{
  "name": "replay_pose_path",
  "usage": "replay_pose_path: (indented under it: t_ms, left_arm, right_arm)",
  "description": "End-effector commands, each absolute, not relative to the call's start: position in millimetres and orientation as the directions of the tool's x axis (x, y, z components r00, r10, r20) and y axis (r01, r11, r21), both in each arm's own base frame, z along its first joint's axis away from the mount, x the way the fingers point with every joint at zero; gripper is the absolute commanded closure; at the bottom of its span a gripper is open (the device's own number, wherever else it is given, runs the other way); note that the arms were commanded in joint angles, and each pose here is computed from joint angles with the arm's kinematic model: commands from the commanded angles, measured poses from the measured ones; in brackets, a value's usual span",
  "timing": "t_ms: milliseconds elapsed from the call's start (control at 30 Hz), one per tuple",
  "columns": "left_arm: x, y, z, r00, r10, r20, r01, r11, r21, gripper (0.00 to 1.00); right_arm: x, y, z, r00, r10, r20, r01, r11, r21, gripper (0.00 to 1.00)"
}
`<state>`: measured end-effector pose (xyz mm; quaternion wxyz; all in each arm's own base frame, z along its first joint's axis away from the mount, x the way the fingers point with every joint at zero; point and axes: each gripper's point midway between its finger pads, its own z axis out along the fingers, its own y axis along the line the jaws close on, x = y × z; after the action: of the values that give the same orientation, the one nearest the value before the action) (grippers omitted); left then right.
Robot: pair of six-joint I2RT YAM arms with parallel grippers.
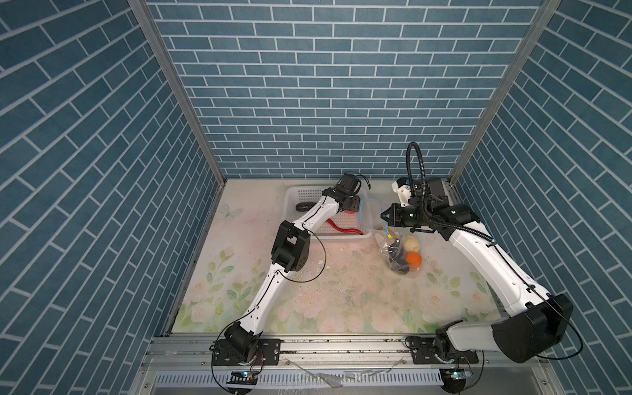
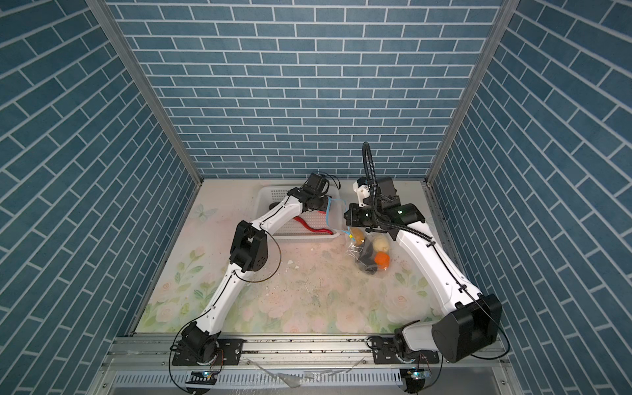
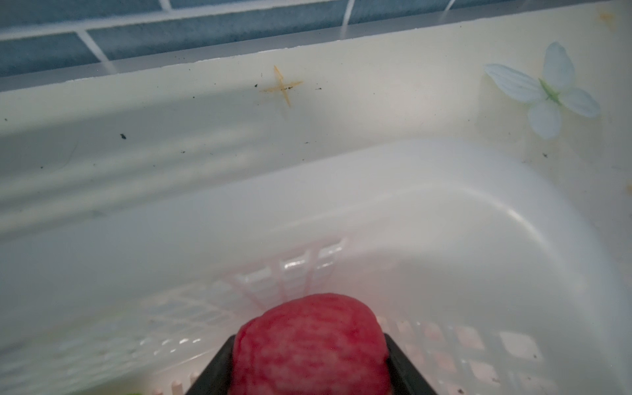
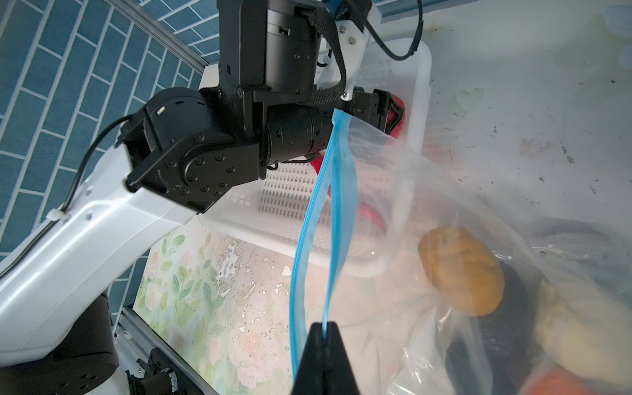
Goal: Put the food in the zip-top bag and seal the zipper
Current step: 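Lift the pink ball with the left gripper and carry it toward the bag mouth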
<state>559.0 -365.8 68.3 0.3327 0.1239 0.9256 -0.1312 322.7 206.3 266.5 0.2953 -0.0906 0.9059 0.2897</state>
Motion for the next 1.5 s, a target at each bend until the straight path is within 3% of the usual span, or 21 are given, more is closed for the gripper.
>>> replay_pose_path:
  t_ms: [0, 367, 1100, 1467]
  left_arm:
    - [556, -363, 74, -0.745, 0.143, -0.652, 0.308, 0.94, -0.146, 0.48]
    - [514, -350, 121, -0.744, 0.108, -0.66, 0.3, 0.936, -0.186, 0.58]
    - [396, -322, 212, -0.747, 0.002, -0.665, 0.3, 0.893, -0.334, 0.58]
    - [360, -335, 262, -0.711, 0.001, -0.703, 0.374, 0.847, -0.377, 0.58]
  right_arm:
    - [315, 202, 258, -0.83, 0.014, -0.558, -0.311, 0.819, 0.483, 1.0]
    - [316, 200, 259, -0.821, 0.015, -0.57, -0.314, 0.823, 0.473, 1.0]
    - [307, 202, 257, -0.83, 0.051, -0.555, -0.296, 0.803, 0.517, 1.0]
    - [307, 205, 258, -0.833, 0.072, -0.549, -0.289, 0.789, 0.543, 1.0]
